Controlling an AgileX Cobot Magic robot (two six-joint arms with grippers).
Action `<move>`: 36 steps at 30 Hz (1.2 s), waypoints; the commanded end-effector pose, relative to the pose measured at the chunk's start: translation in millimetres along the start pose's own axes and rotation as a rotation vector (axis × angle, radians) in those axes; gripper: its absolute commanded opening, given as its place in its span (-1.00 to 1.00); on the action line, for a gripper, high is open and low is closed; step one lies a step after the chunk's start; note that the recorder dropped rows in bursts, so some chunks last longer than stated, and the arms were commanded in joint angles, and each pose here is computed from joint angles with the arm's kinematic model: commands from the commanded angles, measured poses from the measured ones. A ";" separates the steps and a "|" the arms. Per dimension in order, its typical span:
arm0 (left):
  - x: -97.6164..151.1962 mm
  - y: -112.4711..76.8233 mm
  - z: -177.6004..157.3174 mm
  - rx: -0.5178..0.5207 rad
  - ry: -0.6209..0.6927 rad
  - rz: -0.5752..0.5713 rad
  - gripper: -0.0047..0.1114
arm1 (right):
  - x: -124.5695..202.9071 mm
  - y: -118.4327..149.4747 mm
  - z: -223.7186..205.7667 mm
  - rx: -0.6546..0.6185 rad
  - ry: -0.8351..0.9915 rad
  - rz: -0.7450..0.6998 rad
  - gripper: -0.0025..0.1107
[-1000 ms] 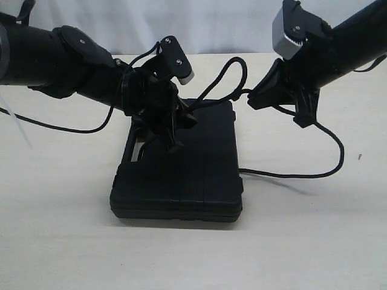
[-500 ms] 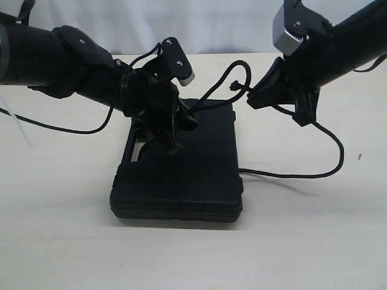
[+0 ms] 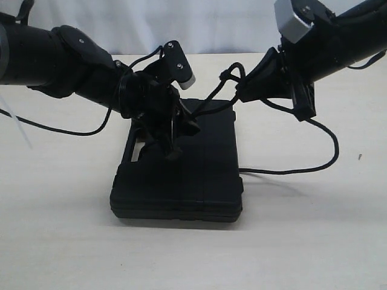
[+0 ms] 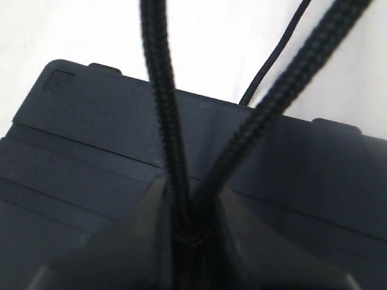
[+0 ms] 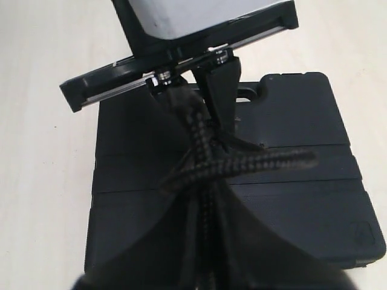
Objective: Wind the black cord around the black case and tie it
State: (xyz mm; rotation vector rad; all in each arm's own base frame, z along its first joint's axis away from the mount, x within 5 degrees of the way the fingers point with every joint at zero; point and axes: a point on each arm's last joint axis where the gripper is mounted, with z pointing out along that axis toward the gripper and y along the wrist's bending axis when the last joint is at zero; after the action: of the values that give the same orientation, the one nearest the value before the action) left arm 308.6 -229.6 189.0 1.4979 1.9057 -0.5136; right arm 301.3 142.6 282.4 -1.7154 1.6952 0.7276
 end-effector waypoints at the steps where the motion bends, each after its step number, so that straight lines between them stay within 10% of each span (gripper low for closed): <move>1: -2.3 -2.4 1.1 0.013 -0.017 -0.025 -0.92 | -1.8 2.9 -0.7 -0.011 -0.011 -0.011 -0.88; 18: -3.1 -7.1 1.2 0.059 -0.021 -0.025 -0.89 | -1.8 2.6 -0.7 -0.009 -0.010 0.006 -0.88; 27: -7.2 -7.1 0.5 0.060 -0.061 -0.085 0.21 | -1.8 2.6 -0.7 -0.009 -0.010 0.013 -0.88; 36: -39.0 -9.3 -47.9 -0.041 -0.171 -0.021 0.24 | -1.8 2.6 -0.7 -0.009 -0.010 0.021 -0.88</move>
State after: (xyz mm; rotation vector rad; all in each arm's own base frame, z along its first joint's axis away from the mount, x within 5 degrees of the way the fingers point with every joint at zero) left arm 297.9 -228.9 233.5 1.3858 1.8292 -0.5971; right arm 301.3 142.6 282.4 -1.7082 1.7047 0.7320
